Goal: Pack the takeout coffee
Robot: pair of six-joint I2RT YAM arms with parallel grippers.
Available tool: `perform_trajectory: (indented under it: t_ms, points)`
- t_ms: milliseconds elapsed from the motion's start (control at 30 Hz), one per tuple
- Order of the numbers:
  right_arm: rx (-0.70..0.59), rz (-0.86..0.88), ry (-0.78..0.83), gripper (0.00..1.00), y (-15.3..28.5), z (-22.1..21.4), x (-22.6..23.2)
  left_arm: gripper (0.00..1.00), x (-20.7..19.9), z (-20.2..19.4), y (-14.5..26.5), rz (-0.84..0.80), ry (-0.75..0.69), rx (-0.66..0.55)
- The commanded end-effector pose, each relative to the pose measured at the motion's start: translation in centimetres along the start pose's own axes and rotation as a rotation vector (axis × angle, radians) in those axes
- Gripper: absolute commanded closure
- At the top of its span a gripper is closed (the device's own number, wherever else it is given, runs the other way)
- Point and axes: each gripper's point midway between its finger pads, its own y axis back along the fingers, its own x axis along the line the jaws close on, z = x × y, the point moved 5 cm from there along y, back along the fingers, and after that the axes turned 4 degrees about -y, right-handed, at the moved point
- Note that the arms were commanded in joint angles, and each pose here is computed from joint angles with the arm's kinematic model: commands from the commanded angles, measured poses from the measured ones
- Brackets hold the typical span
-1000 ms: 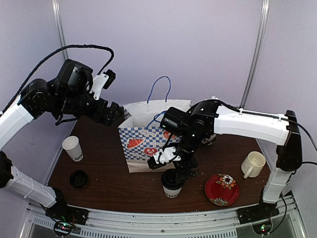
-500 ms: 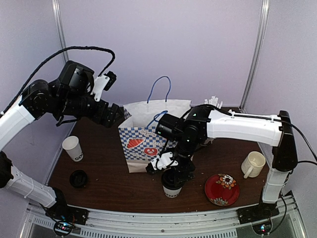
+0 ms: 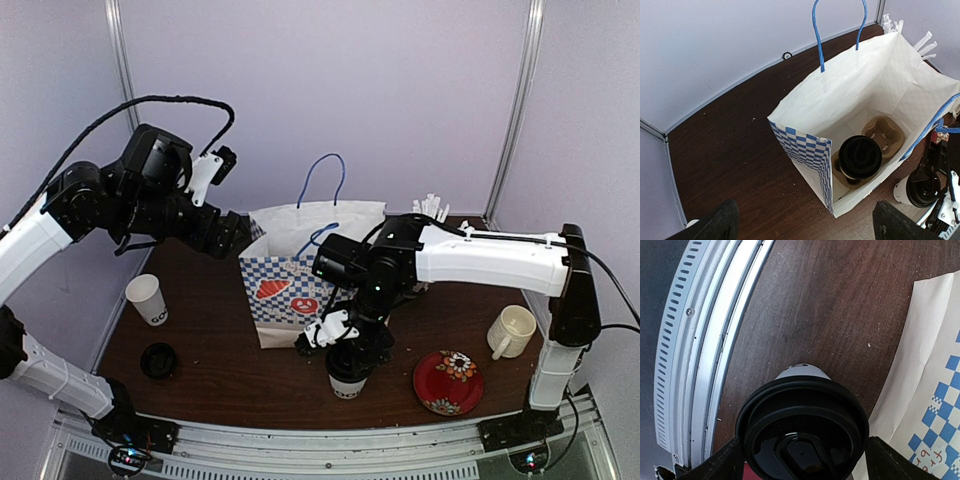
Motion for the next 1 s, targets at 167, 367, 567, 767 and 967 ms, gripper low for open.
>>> perform_trajectory:
  t_ms: [167,367,567,767,967]
  points:
    - [0.046,-0.008,0.009,0.18,-1.2,-0.8,0.2,0.02,0.3,1.4,-0.2,0.015,-0.004,-0.027]
    - [0.025,-0.019,0.001,0.29,0.4,-0.4,0.5,0.02,0.4,3.0,-0.4,0.013,-0.023,-0.047]
    - [-0.045,-0.029,-0.001,0.30,5.6,0.0,2.2,0.03,0.7,6.9,-2.2,-0.055,-0.124,-0.102]
    - [-0.111,-0.004,-0.014,0.30,9.7,-1.6,5.6,0.02,1.0,9.5,-5.8,-0.277,-0.144,-0.124]
    - [-0.193,-0.074,-0.043,0.30,13.7,-3.5,7.7,0.02,1.0,11.2,-11.3,-0.372,-0.105,-0.114]
